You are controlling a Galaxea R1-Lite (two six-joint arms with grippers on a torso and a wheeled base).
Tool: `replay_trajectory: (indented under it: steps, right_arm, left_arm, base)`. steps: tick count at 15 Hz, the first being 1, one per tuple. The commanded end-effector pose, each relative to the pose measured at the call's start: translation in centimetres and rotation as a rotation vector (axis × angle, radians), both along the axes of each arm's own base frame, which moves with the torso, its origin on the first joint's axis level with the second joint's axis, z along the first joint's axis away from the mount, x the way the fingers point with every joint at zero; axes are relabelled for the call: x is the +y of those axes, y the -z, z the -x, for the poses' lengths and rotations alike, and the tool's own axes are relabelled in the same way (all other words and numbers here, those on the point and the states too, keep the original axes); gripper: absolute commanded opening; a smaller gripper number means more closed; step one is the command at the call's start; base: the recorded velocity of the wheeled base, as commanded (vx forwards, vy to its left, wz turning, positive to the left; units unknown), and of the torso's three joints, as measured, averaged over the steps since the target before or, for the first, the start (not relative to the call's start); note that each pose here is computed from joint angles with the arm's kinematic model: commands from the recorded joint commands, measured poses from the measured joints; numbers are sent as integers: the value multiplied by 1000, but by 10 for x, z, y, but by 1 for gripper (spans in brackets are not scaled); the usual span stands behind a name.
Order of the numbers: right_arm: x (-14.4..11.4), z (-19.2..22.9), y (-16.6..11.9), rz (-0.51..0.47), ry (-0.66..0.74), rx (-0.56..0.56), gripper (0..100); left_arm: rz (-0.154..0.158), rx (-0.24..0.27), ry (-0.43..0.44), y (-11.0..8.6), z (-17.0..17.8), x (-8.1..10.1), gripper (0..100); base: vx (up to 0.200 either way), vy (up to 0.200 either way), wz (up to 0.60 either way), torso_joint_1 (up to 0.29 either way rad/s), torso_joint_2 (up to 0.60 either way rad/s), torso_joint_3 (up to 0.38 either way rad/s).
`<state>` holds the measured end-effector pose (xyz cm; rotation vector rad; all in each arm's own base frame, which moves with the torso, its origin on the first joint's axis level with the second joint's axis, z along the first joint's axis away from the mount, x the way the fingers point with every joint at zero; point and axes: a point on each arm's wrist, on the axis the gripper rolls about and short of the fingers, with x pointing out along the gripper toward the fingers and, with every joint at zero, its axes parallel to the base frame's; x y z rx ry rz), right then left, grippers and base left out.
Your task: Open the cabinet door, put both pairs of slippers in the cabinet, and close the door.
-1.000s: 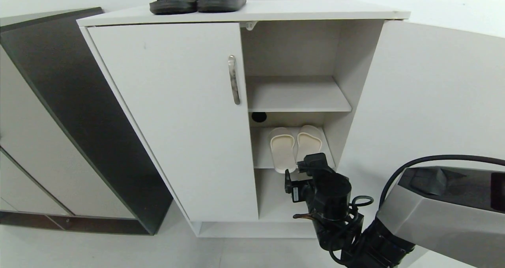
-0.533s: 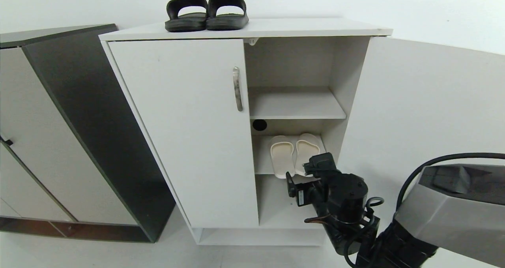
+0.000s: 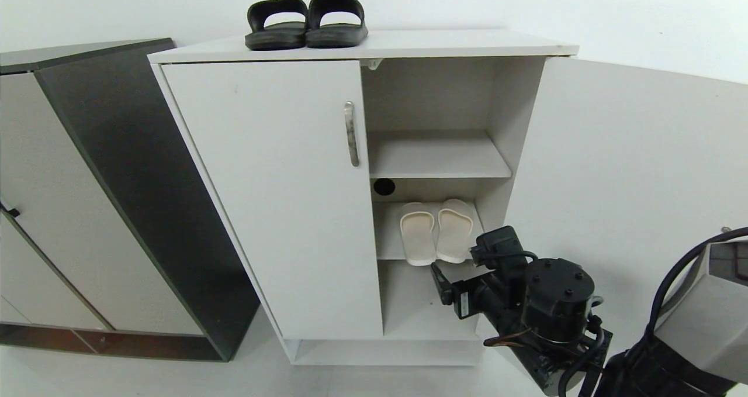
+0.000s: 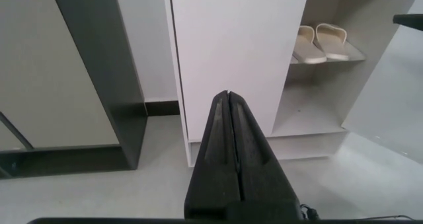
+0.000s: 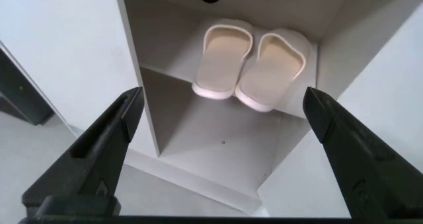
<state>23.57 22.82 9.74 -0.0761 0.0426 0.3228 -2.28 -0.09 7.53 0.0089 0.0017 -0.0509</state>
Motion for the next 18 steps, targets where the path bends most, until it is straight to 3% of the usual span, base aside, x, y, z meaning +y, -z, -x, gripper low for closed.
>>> replay_trajectory:
  steps: [1, 13, 18]
  right_arm:
    - [-1, 0, 5, 8, -5, 7, 100]
    - [-7, -5, 26, 34, -38, 14, 100]
    - [-7, -4, 33, 45, -87, 2, 100]
  left_arm:
    - [1, 1, 0, 0, 0, 0, 0]
    - [3, 1, 0, 0, 0, 0, 0]
    - [3, 1, 0, 0, 0, 0, 0]
  base:
    - [0, 200, 0, 2, 2, 7]
    - [0, 200, 0, 2, 4, 1]
    - [0, 0, 0, 0, 0, 0]
